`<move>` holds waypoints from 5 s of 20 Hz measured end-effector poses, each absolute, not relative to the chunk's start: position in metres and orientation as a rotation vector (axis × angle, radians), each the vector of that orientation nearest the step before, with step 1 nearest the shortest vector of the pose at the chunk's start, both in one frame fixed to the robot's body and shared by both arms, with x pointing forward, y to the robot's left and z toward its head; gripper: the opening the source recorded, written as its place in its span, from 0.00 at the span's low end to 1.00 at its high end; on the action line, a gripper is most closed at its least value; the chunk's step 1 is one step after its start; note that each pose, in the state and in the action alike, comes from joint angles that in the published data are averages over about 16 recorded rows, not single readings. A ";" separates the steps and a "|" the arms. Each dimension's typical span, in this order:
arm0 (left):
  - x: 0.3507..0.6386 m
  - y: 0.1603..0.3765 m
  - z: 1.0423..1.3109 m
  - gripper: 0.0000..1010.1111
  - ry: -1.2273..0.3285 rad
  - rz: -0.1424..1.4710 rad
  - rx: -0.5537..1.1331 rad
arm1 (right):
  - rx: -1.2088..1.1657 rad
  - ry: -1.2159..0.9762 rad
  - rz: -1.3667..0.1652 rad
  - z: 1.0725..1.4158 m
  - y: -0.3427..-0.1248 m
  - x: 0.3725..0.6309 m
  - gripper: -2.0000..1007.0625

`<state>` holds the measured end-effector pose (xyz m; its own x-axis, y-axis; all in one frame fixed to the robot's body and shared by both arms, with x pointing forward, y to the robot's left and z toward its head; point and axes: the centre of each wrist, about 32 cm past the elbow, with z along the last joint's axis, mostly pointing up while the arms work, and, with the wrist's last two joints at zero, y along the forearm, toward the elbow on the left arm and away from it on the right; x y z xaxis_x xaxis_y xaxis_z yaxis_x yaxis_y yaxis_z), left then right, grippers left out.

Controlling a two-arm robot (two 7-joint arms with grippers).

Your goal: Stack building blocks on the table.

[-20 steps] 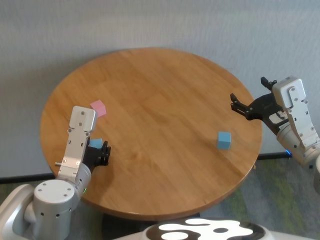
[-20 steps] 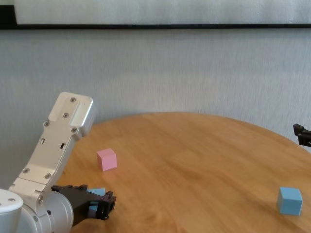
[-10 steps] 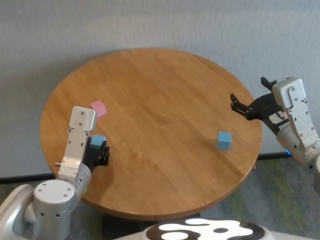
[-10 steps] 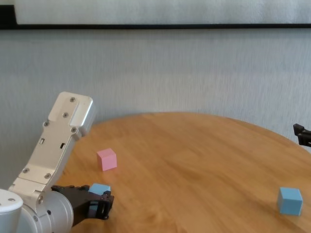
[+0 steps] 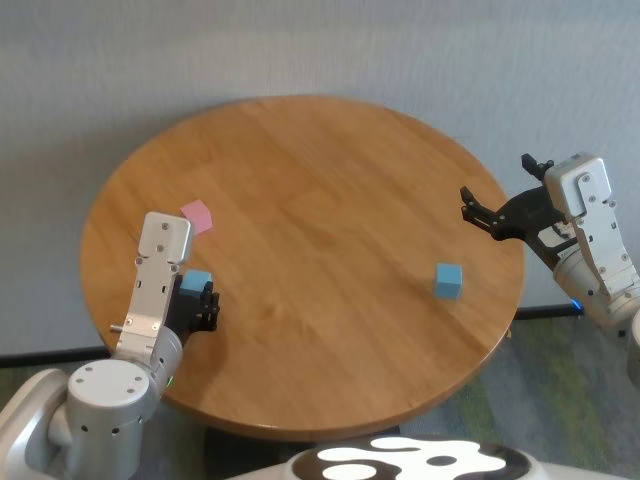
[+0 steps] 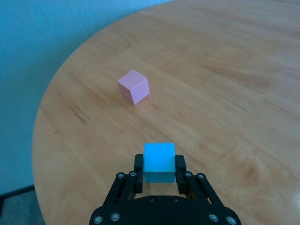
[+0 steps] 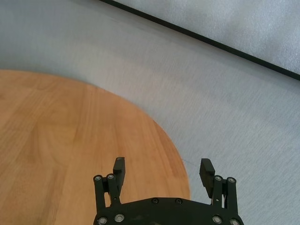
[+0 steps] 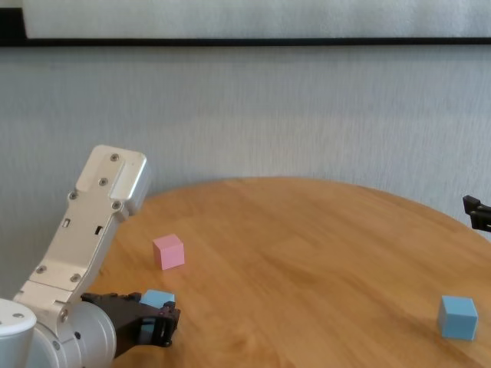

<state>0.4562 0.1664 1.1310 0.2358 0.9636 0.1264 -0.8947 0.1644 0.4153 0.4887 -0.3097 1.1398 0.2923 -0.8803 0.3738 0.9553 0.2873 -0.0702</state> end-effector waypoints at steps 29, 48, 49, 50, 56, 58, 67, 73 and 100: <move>0.470 0.193 1.141 0.40 0.014 1.103 0.430 | -0.304 -0.285 -1.248 1.140 -0.310 0.489 1.00; 0.503 0.172 1.149 0.40 -0.004 0.716 0.379 | -0.304 -0.285 -1.248 1.140 -0.310 0.489 1.00; 0.504 0.171 1.149 0.40 -0.005 0.700 0.385 | -0.304 -0.285 -1.248 1.140 -0.310 0.489 1.00; 0.506 0.169 1.148 0.40 -0.006 0.686 0.391 | -0.304 -0.285 -1.248 1.140 -0.310 0.489 1.00; 0.513 0.165 1.145 0.40 -0.006 0.624 0.434 | -0.304 -0.285 -1.248 1.140 -0.310 0.489 1.00; 0.515 0.164 1.144 0.40 -0.006 0.612 0.446 | -0.304 -0.285 -1.248 1.140 -0.310 0.489 1.00; 0.517 0.164 1.141 0.40 0.003 0.597 0.481 | -0.304 -0.285 -1.248 1.140 -0.310 0.489 1.00; 0.517 0.164 1.141 0.40 0.005 0.600 0.487 | -0.304 -0.285 -1.248 1.140 -0.310 0.489 1.00; 0.496 0.189 1.159 0.94 -0.046 0.762 0.258 | -0.304 -0.285 -1.248 1.140 -0.310 0.489 1.00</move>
<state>0.4955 0.1888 1.1593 0.7242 0.6764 0.1342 -0.6877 0.6937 0.2142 0.4887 -0.3097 1.1398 0.2922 -0.8803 0.3738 0.9553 0.2873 -0.0702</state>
